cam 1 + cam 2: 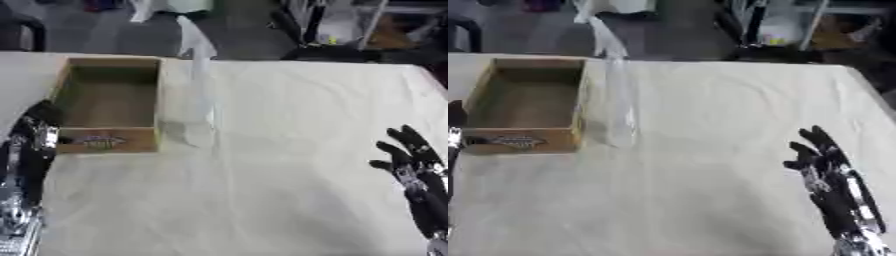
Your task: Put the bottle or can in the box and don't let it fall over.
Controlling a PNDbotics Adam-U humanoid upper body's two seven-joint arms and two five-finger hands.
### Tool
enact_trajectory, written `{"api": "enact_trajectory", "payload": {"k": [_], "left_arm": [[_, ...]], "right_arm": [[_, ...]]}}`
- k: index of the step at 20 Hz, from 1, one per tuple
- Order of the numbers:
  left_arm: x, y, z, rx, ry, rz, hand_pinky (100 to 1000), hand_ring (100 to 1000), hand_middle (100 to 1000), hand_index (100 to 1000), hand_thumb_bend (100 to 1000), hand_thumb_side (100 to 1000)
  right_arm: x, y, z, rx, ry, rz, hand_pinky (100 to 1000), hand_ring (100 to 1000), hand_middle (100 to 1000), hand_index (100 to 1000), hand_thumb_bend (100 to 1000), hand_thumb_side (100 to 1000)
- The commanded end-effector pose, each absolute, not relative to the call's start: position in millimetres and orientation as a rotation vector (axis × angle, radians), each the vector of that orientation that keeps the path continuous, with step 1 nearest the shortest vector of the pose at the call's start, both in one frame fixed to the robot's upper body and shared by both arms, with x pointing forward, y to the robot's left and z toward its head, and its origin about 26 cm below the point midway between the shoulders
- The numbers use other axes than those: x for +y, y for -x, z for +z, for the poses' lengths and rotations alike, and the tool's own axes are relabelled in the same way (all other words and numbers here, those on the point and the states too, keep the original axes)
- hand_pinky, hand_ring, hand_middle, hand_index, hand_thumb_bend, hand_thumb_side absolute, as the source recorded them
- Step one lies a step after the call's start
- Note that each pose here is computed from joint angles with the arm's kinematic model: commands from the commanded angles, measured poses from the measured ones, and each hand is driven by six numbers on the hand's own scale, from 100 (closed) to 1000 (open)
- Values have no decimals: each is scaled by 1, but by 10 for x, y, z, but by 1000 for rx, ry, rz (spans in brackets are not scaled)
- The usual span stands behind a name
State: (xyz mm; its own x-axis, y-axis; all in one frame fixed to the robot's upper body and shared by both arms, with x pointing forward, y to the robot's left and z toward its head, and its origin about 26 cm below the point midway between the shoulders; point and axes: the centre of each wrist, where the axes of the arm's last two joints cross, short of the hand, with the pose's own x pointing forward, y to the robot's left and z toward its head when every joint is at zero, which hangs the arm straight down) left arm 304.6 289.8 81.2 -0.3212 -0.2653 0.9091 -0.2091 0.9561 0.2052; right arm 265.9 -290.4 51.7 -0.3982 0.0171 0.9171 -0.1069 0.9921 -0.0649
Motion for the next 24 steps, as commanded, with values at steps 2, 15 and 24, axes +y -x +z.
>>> {"api": "enact_trajectory", "payload": {"k": [2,15,24], "left_arm": [[2896,-3035,893,-1942,-347,-64,577,1000,898,863,397,720],[2843,-3042,885,-1943,-319,-76,576,1000,898,863,399,720],[2791,-3069,922,-1958,-296,-88,576,1000,898,862,399,720]], "right_arm": [[-2907,-2864,767,-2037,-74,265,722,902,948,1000,142,450],[-2302,-3775,1292,-2076,-271,636,745,961,1000,1000,202,498],[-1961,-4251,1287,-2043,-221,753,776,1000,1000,1000,274,537]]}}
